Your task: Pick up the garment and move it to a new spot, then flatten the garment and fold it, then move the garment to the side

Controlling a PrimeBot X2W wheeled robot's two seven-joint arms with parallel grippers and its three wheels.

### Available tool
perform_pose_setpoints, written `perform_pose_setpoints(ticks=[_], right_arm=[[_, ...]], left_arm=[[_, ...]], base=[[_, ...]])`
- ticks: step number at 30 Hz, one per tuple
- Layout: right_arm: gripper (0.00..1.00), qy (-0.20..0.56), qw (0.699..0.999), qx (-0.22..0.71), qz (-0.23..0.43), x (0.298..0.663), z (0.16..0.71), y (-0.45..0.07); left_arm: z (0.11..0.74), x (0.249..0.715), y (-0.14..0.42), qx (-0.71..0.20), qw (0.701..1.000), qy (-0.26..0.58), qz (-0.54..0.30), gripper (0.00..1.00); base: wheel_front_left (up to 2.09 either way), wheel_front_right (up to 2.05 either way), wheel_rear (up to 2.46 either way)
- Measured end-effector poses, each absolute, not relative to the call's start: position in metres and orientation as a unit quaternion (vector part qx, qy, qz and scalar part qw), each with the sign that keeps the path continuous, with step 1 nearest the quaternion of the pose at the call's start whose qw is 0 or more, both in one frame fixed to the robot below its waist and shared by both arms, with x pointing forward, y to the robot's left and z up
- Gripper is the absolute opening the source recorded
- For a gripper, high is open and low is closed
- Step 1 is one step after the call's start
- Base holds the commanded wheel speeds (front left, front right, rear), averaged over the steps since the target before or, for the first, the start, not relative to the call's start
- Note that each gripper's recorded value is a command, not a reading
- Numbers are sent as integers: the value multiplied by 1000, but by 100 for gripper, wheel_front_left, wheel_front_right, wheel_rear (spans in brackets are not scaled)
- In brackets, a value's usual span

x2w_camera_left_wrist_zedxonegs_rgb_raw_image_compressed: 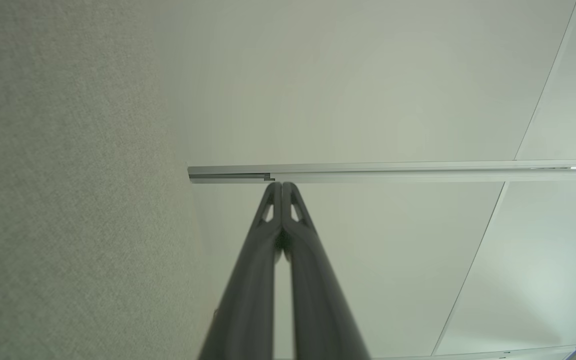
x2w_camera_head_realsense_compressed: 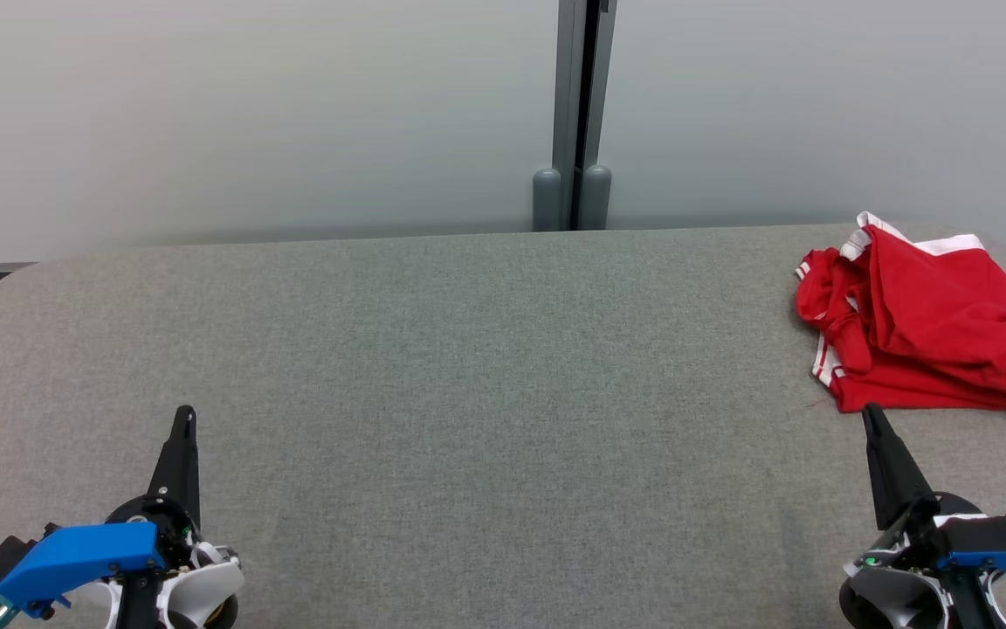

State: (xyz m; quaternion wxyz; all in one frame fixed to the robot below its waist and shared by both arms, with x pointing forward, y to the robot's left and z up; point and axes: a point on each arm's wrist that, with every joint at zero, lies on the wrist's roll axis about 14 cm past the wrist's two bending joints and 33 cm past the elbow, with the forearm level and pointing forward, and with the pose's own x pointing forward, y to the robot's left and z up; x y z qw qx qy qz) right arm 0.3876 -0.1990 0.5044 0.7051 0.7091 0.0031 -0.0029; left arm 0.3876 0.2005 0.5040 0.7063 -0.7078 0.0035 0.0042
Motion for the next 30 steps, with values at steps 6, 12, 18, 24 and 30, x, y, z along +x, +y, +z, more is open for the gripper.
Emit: perform_pose_setpoints(ticks=[6,12,18,24,30], right_arm=[[0,3,705,709,-3,388,504,-199],[0,3,705,709,-3,388,504,-199],[0,3,705,709,-3,388,504,-199],[0,3,705,709,-3,388,504,-199],[0,3,705,709,-3,388,504,-199]], left_arm=[[504,388,201,-708,706,4,4,0],[504,388,201,-708,706,4,4,0],[504,388,201,-708,706,4,4,0],[504,388,201,-708,706,4,4,0],[504,388,201,-708,706,4,4,0]], base=[[0,0,0],[0,0,0],[0,0,0],[0,0,0],[0,0,0]])
